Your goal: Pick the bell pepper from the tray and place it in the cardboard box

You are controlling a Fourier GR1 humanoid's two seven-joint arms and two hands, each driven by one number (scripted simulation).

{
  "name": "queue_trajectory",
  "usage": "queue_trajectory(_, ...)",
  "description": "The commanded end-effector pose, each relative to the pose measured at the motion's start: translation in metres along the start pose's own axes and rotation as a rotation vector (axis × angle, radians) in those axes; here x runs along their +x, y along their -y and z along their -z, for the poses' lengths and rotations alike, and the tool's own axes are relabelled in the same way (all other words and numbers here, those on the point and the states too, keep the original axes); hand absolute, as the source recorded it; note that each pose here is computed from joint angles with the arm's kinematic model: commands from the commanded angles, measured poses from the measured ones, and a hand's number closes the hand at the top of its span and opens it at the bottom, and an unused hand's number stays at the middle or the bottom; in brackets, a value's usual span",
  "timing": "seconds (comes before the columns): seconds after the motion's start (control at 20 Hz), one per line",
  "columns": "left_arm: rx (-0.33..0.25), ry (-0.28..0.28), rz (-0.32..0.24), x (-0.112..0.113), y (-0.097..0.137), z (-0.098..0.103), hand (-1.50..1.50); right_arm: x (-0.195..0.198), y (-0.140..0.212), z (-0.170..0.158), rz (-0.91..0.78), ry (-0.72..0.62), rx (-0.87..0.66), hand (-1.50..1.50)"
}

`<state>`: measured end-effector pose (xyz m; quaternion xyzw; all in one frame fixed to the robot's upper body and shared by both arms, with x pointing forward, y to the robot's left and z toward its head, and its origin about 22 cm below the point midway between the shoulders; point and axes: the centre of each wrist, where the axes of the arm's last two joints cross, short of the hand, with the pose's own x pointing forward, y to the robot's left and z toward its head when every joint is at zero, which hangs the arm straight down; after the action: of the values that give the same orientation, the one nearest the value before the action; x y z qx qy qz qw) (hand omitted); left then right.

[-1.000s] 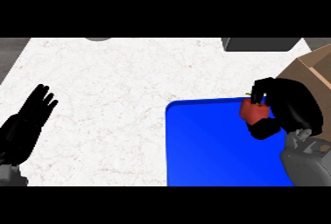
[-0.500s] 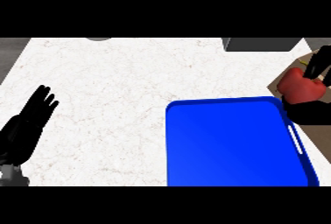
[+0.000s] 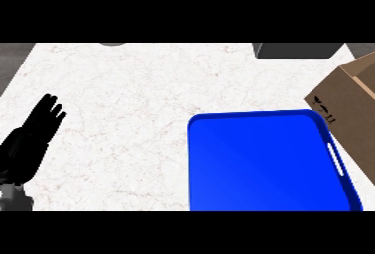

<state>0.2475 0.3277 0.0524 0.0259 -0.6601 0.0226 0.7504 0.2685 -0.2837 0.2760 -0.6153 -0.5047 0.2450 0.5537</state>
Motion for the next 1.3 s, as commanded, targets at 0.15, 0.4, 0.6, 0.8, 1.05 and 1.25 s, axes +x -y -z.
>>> queue_trajectory(0.15, 0.001, -0.003, -0.013, 0.002, -0.004, 0.004, 0.0, -0.056, -0.002, 0.036, -0.009, -0.008, -0.01, 1.5)
queue_trajectory(0.4, -0.011, -0.008, -0.006, 0.008, -0.002, 0.0, 0.0, -0.088, -0.032, 0.057, -0.009, 0.01, 0.009, 1.5)
queue_trajectory(0.6, 0.009, -0.003, 0.01, -0.007, -0.006, -0.002, 0.0, -0.109, -0.057, 0.063, -0.009, 0.017, 0.027, 1.5)
queue_trajectory(0.8, -0.009, -0.009, -0.001, 0.014, 0.013, 0.006, 0.0, -0.102, -0.091, 0.059, 0.027, 0.016, 0.105, 1.5)
queue_trajectory(1.05, -0.011, -0.015, -0.008, -0.008, 0.009, -0.003, 0.0, -0.132, -0.127, 0.067, 0.039, -0.19, 0.255, 1.5)
queue_trajectory(1.25, -0.011, -0.001, 0.004, 0.007, 0.009, -0.001, 0.0, -0.155, -0.153, 0.056, 0.06, -0.163, 0.344, -1.5)
